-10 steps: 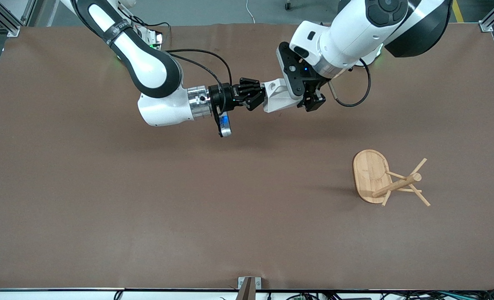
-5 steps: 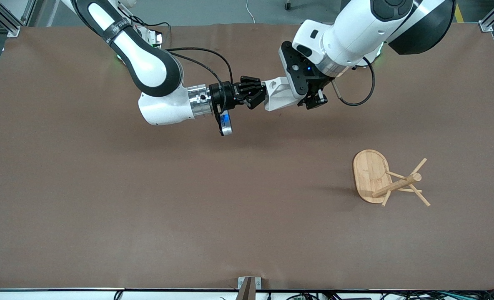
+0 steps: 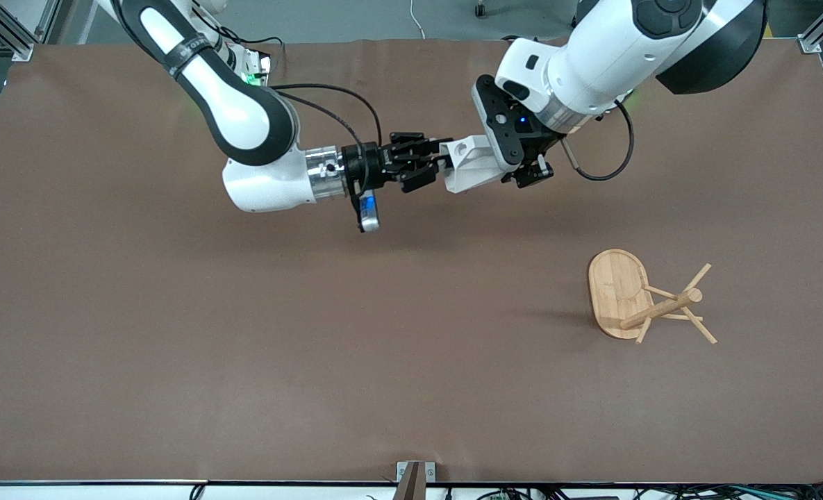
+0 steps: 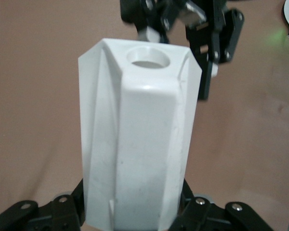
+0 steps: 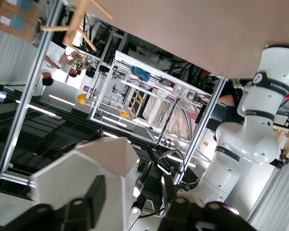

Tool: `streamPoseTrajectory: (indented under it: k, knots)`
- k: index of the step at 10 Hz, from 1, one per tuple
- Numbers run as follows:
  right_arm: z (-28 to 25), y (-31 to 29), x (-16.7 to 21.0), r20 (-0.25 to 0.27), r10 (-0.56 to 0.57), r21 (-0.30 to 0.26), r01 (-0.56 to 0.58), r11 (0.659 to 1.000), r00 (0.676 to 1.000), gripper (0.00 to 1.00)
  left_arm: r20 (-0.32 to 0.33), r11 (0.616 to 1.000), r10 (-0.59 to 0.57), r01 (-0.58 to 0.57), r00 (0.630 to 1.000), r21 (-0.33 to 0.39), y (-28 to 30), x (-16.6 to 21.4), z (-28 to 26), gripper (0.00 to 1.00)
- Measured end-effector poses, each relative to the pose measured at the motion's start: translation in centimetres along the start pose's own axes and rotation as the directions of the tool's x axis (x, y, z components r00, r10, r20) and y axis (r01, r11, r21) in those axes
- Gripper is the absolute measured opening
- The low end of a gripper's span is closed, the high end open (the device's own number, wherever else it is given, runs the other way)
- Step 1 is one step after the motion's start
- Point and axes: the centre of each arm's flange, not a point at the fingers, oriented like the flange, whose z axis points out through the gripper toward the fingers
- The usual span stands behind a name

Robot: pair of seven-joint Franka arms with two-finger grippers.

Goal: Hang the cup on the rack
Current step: 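Open the right gripper while the left gripper pulls the cup away, then carry the cup with the left gripper over the wooden rack while the right gripper retracts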

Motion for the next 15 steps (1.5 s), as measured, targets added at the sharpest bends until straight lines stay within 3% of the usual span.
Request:
streamPoseTrajectory:
  k: [1,3,4,5,7,9,10,11,13,15]
  knots:
    - [-2.7,-0.6,1.1,-0.062,-0.027,-0.037,0.025,0.999,0.998,0.77,0.005,1.0,-0.031,0.031,1.0,0.0,-0.5,-0.6,0.1,0.7]
    - [-8.7,-1.5,3.4,-0.248,-0.061,-0.167,0.019,0.986,0.967,1.0,0.04,0.989,-0.147,0.147,0.988,-0.003,-2.6,-3.2,1.3,0.7]
    - [-11.7,-1.9,3.7,-0.361,-0.093,-0.25,0.0,0.968,0.928,1.0,0.059,0.976,-0.218,0.219,0.974,-0.006,-4.1,-5.1,2.1,0.7]
    - [-15.2,-2.4,3.1,-0.465,-0.148,-0.351,-0.029,0.936,0.873,1.0,0.071,0.953,-0.303,0.304,0.95,-0.005,-6.0,-7.1,2.6,0.7]
    - [-24.5,-4.1,0.5,-0.603,-0.281,-0.541,-0.124,0.832,0.747,1.0,0.077,0.876,-0.483,0.482,0.872,0.03,-9.8,-11.2,3.8,0.7]
    - [-33.0,-6.6,-2.7,-0.718,-0.384,-0.587,-0.21,0.781,0.58,1.0,0.013,0.756,-0.652,0.648,0.758,0.094,-13.3,-13.6,5.2,0.7]
    - [-35.6,-7.3,-4.3,-0.74,-0.43,-0.602,-0.225,0.766,0.518,1.0,-0.035,0.685,-0.722,0.721,0.691,0.102,-14.7,-14.2,5.8,0.7]
    - [-37.6,-7.6,-6.3,-0.716,-0.5,-0.651,-0.209,0.729,0.487,1.0,-0.07,0.625,-0.771,0.774,0.633,0.102,-15.9,-14.4,6.6,0.7]
    - [-42.0,-6.5,-11.3,-0.609,-0.62,-0.764,-0.153,0.627,0.495,1.0,-0.129,0.507,-0.847,0.857,0.516,0.093,-18.1,-14.6,8.6,0.7]
    - [-46.4,-4.5,-17.3,-0.516,-0.695,-0.831,-0.094,0.549,0.501,1.0,-0.17,0.397,-0.899,0.915,0.405,0.079,-20.4,-15.9,9.3,0.7]
